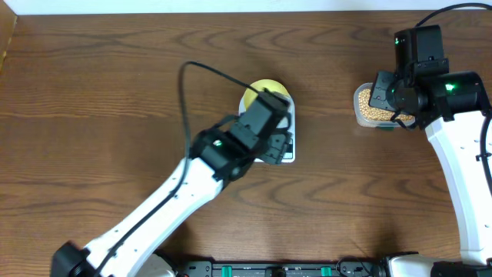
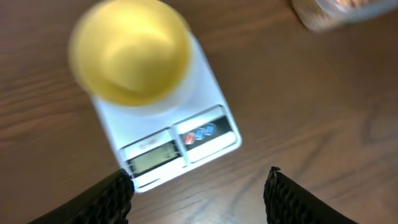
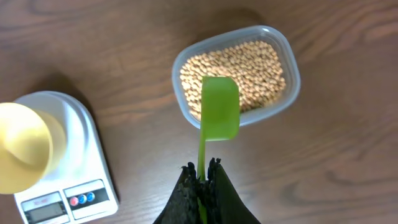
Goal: Scoop item into bowl and weigh 50g on scale
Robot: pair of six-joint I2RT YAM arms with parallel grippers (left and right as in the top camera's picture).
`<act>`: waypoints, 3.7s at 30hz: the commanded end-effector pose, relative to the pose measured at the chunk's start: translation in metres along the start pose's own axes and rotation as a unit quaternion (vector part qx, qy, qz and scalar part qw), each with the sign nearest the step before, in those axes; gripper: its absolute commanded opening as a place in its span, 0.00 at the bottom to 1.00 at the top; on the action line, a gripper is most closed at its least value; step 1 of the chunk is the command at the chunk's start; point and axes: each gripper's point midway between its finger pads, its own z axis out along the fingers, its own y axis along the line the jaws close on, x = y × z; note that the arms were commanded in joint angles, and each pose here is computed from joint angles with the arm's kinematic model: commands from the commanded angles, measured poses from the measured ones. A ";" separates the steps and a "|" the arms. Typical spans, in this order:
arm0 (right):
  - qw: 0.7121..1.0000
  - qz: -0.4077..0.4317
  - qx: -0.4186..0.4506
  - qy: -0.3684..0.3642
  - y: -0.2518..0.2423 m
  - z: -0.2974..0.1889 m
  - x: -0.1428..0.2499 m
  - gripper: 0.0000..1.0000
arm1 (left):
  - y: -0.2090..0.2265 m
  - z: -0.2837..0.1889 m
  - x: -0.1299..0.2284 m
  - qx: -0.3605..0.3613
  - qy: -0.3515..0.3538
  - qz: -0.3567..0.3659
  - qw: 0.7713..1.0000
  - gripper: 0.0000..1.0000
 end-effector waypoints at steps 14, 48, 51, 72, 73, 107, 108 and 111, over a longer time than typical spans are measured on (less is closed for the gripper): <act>0.988 0.062 0.139 -0.001 -0.073 -0.013 0.004 0.01 | 0.047 -0.024 -0.008 -0.065 -0.027 -0.072 0.995 0.70; 0.989 0.063 0.127 0.036 -0.067 0.047 0.010 0.01 | 0.021 -0.058 0.010 0.018 -0.004 -0.071 0.997 0.88; 0.990 0.059 0.121 0.030 -0.062 0.057 0.004 0.01 | 0.021 -0.058 0.010 0.018 -0.004 -0.072 0.997 0.89; 0.987 0.046 0.131 0.078 -0.053 0.128 0.012 0.01 | 0.022 -0.058 0.011 0.017 -0.002 -0.072 0.997 0.97; 0.987 0.045 0.132 0.081 -0.053 0.131 0.013 0.01 | 0.022 -0.058 0.011 0.017 -0.002 -0.072 0.997 0.97; 0.985 0.077 0.111 0.104 -0.055 0.153 0.017 0.01 | 0.016 -0.082 0.011 0.040 -0.023 -0.071 0.996 0.98; 0.985 0.080 0.106 0.110 -0.055 0.155 0.019 0.01 | 0.017 -0.082 0.012 0.039 -0.022 -0.071 0.996 0.98; 0.983 0.092 0.080 0.136 -0.051 0.165 0.027 0.01 | 0.017 -0.082 0.015 0.038 -0.016 -0.071 0.997 0.98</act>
